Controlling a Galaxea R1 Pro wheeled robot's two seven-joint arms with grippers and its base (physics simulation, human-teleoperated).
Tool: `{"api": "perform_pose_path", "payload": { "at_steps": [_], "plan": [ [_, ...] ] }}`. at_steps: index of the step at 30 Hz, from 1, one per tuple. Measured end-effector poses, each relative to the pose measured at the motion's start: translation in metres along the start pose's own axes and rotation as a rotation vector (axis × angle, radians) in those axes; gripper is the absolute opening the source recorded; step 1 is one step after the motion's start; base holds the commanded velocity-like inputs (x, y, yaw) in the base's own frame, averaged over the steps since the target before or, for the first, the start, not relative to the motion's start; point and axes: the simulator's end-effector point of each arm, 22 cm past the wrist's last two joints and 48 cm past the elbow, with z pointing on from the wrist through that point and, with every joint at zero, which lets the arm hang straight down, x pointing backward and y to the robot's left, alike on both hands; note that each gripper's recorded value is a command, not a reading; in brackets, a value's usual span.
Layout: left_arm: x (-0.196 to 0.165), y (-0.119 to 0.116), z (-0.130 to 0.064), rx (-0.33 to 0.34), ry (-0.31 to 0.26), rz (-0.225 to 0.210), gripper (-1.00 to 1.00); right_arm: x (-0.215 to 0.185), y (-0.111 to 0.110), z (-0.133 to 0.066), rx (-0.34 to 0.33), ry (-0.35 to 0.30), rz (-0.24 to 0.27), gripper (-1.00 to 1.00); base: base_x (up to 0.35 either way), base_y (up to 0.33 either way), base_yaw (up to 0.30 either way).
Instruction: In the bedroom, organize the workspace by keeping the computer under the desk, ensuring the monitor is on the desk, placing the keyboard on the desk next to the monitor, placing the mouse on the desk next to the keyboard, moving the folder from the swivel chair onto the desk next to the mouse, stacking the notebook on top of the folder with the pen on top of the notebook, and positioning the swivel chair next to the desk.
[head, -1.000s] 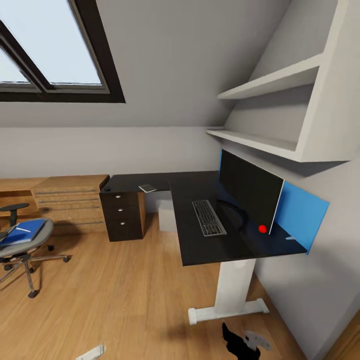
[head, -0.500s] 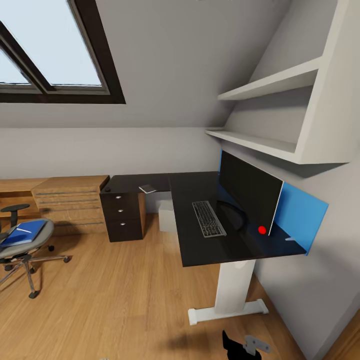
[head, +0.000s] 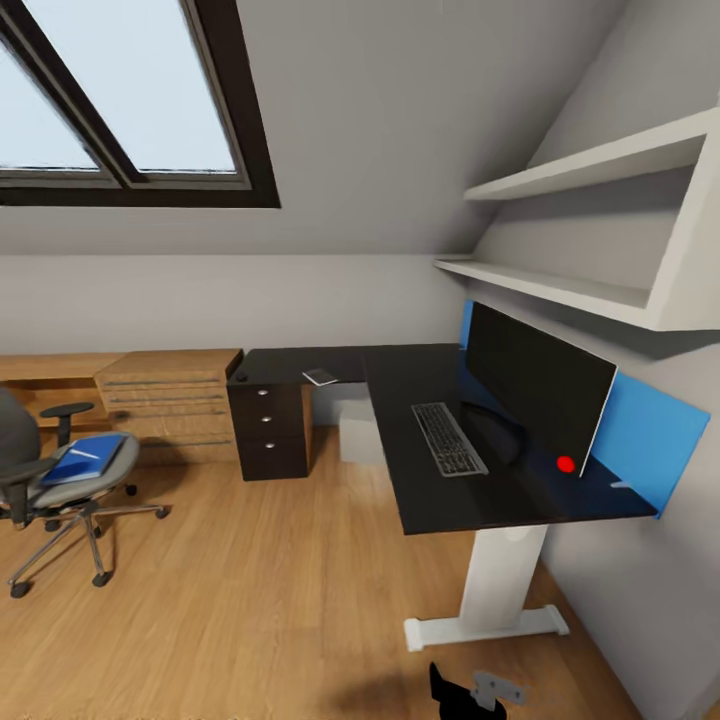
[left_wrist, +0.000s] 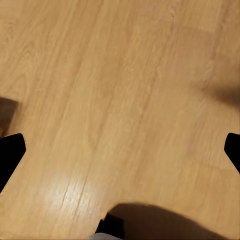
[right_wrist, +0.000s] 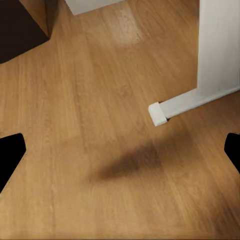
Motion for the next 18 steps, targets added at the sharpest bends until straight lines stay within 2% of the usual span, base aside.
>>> {"api": "perform_pose_path", "payload": {
  "at_steps": [2,3,6,14,18],
  "plan": [
    [0.0,-0.004,-0.001,0.008,-0.005,0.024,1.0,0.0,0.001,0.0,-0.001,0.0,0.0,1.0,-0.04,0.299,0.007],
    [0.001,-0.012,-0.002,0.023,-0.011,0.057,1.0,0.0,0.001,0.0,0.0,0.001,0.0,1.0,-0.068,0.299,0.002],
    [0.001,-0.013,-0.002,0.025,-0.011,0.062,1.0,0.0,0.001,0.0,-0.001,0.001,0.0,1.0,-0.072,0.299,0.001],
    [0.002,-0.015,-0.003,0.027,-0.01,0.065,1.0,0.0,-0.003,0.0,0.017,0.0,0.0,1.0,0.007,0.292,0.262],
    [0.006,-0.012,-0.003,0.021,-0.003,0.07,1.0,0.003,0.001,-0.001,0.034,0.002,0.006,1.0,0.19,0.185,0.277]
  ]
}}
